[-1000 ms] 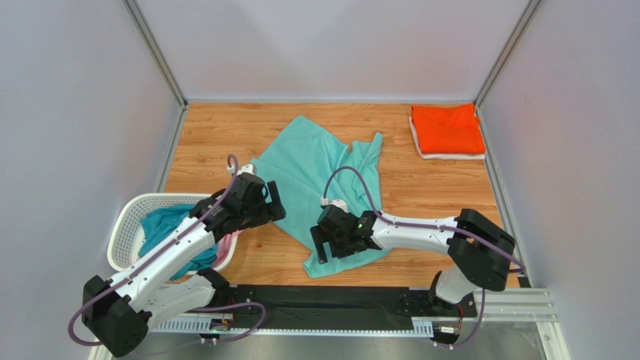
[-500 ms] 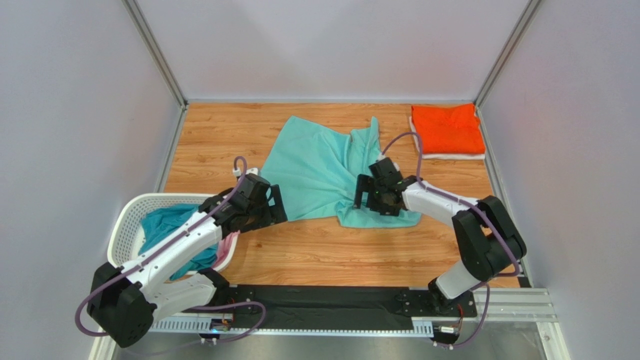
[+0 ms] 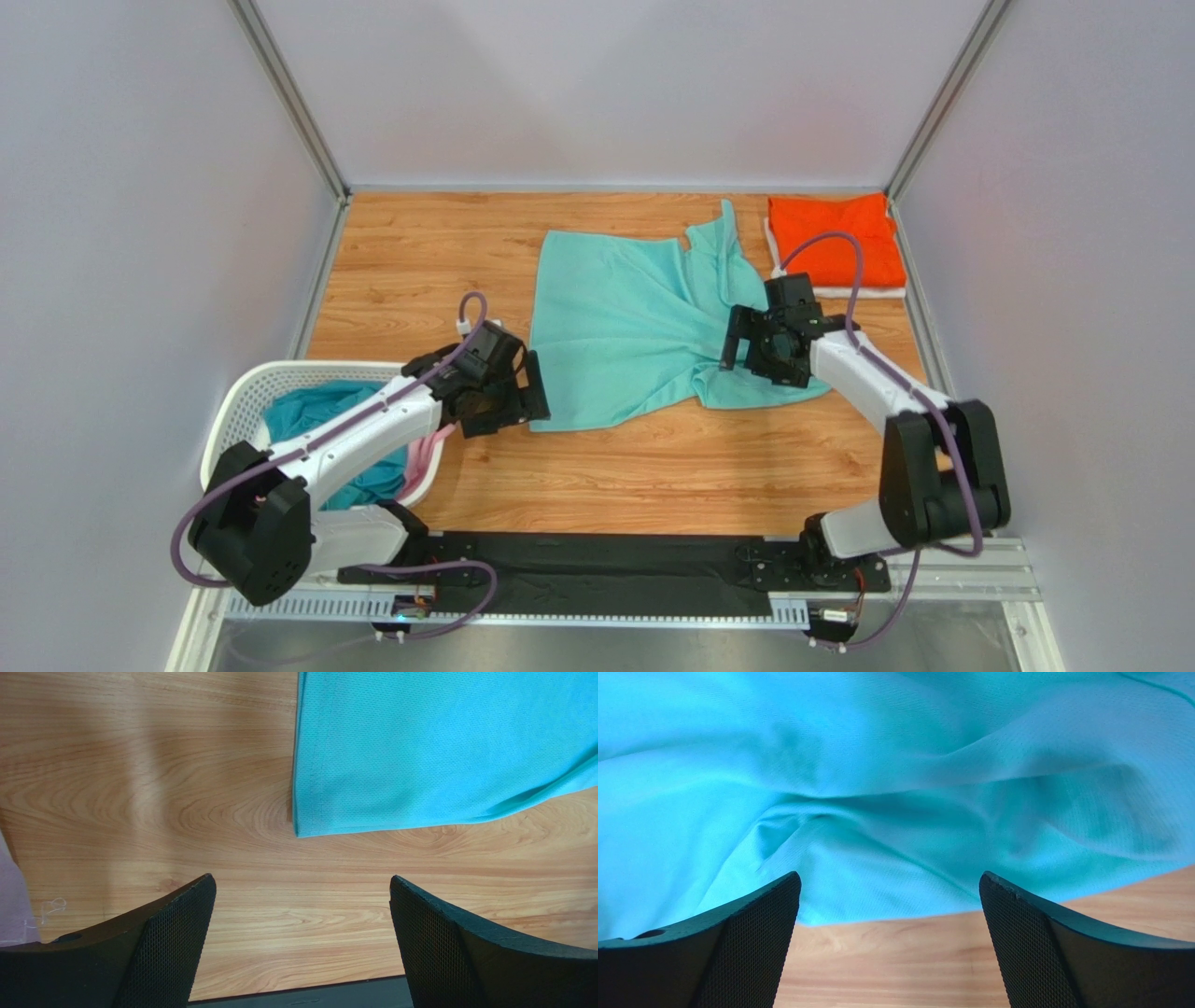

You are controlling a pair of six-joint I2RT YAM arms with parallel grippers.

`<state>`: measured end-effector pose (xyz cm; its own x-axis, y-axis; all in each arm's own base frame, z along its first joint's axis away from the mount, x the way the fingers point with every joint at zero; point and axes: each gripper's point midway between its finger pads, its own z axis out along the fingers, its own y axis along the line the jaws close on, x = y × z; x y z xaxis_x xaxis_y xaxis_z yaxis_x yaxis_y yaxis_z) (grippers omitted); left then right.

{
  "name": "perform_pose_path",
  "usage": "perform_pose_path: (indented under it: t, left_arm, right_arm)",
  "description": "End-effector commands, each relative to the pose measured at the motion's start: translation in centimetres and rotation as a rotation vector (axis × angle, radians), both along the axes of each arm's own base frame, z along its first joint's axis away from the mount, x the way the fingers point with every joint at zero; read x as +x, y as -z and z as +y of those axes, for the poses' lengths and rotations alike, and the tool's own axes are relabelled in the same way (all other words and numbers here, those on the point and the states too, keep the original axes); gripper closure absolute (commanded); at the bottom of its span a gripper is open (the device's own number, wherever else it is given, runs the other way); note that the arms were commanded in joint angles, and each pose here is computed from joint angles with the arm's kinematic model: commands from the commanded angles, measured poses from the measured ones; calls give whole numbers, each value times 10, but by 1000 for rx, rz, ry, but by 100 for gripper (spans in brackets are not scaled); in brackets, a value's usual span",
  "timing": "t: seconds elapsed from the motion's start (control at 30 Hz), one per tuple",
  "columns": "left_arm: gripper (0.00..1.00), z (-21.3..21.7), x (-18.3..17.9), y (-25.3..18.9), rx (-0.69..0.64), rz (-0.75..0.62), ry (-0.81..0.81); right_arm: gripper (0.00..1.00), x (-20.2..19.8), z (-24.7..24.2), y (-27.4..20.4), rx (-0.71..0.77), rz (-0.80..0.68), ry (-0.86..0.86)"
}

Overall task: Fold and stack the t-shirts
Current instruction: Flatten the tshirt out

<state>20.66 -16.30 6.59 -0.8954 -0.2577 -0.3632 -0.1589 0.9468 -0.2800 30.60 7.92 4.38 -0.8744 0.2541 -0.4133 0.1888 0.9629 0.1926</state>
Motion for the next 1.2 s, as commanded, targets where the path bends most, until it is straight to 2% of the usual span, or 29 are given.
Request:
perform_pose_path:
  t: [0.0,0.13,0.27,0.43,0.47,0.53,0.73,0.93,0.97,1.03,1.07,1.17]
  left_arm:
    - [0,-12,5,-11,-71,-15,-8]
    - [0,-10,-6,-1,-62,-1,-22]
    - [0,-12,-1,2,-58,2,-37]
    - [13,-24,1,16,-63,58,-16]
    - [19,-25,0,20,-60,71,-16]
    - [23,-27,-2,31,-52,98,-14]
    - [38,-32,9,50,-36,101,-27]
    - [60,-35,14,68,-5,132,-21]
    - [71,-35,15,69,-4,135,-19]
    - [86,-36,17,71,2,141,-18]
    - [100,-36,17,72,4,141,-18]
    - [100,-32,17,70,13,134,-22]
  right_arm:
    - [0,-14,8,-48,30,-120,-71]
    - [0,-36,5,-71,59,-186,-46]
    - [0,-62,6,-69,106,-204,-43]
    - [0,-78,-1,-66,96,-212,-25]
    - [0,-78,-1,-66,95,-214,-22]
    - [0,-80,0,-66,102,-209,-20]
    - [0,-82,3,-62,115,-190,-43]
    - [0,-86,15,-58,112,-181,-111]
    - [0,-86,16,-58,107,-180,-116]
    - [1,-83,13,-54,69,-169,-86]
    - [2,-83,16,-54,51,-169,-95]
    - [3,-77,22,-49,-34,-170,-118]
